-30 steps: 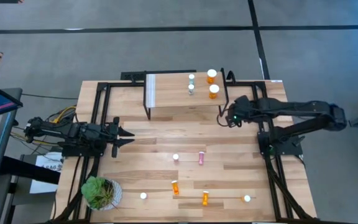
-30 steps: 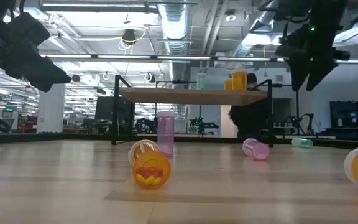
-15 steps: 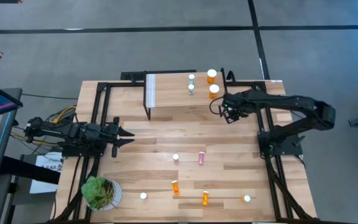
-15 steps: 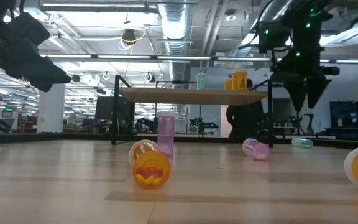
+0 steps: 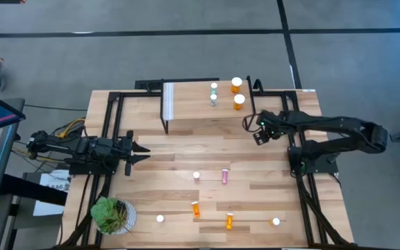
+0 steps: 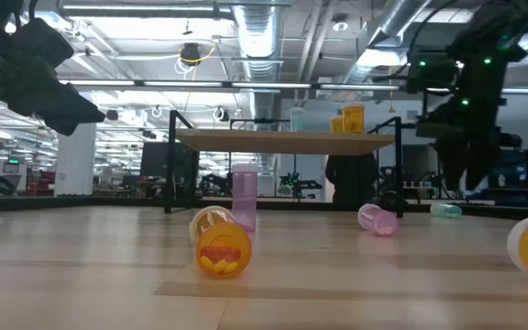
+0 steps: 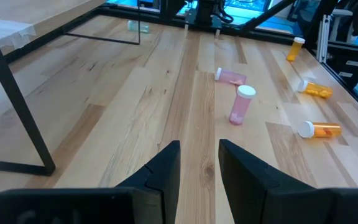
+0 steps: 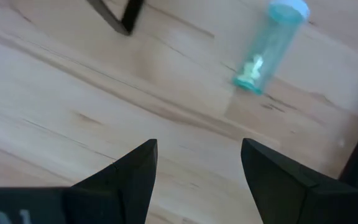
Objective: Pick and place medicine bottles onto shelf by color
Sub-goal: Put the small blue pill bottle on the shelf aligned with the other small blue pill bottles
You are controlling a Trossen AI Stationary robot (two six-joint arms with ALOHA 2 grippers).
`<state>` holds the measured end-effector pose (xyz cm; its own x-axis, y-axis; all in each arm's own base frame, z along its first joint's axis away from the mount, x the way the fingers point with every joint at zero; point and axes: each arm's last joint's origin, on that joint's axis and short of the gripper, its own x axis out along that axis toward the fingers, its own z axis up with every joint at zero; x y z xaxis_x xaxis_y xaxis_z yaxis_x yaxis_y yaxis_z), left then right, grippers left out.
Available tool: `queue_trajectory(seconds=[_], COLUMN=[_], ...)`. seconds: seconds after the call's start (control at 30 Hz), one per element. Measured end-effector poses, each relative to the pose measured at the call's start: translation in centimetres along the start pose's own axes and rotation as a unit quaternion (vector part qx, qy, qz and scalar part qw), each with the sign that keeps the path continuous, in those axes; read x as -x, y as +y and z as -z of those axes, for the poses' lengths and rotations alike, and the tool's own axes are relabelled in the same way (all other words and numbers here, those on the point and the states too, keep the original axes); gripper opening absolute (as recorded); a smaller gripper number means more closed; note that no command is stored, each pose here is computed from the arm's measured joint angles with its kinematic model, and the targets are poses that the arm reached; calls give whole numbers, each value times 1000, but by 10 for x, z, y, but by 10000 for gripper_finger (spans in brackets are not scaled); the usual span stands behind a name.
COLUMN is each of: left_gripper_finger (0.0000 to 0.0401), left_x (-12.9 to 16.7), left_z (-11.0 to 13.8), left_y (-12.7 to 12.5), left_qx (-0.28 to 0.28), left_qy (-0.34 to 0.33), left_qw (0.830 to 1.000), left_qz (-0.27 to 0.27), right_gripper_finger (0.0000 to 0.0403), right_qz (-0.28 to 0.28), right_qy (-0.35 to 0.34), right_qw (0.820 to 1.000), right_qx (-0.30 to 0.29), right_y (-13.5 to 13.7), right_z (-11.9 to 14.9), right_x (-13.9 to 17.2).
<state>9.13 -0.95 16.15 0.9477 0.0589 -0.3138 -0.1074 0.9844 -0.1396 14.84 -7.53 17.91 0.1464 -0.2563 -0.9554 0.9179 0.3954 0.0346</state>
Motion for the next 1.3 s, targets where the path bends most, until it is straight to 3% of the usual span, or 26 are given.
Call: queue_trajectory(seconds=[0.33,0.67,1.3], left_gripper_finger=[97,97,97], left_x=[0,0,0], left_z=[0,0,0], left_y=[0,0,0], left_qx=[0,0,0], left_qy=[0,0,0], left_qw=[1000,1000,1000], left_qz=[0,0,0], right_gripper_finger=[256,256,256], right_qz=[10,37,91], right_qy=[-68,-118,-91], right_qw=[996,988,987], right_qx=[-64,-89,-98], right_y=[-17,-20,-26], right_z=[13,-3,-24], right_x=[-11,-25,-64])
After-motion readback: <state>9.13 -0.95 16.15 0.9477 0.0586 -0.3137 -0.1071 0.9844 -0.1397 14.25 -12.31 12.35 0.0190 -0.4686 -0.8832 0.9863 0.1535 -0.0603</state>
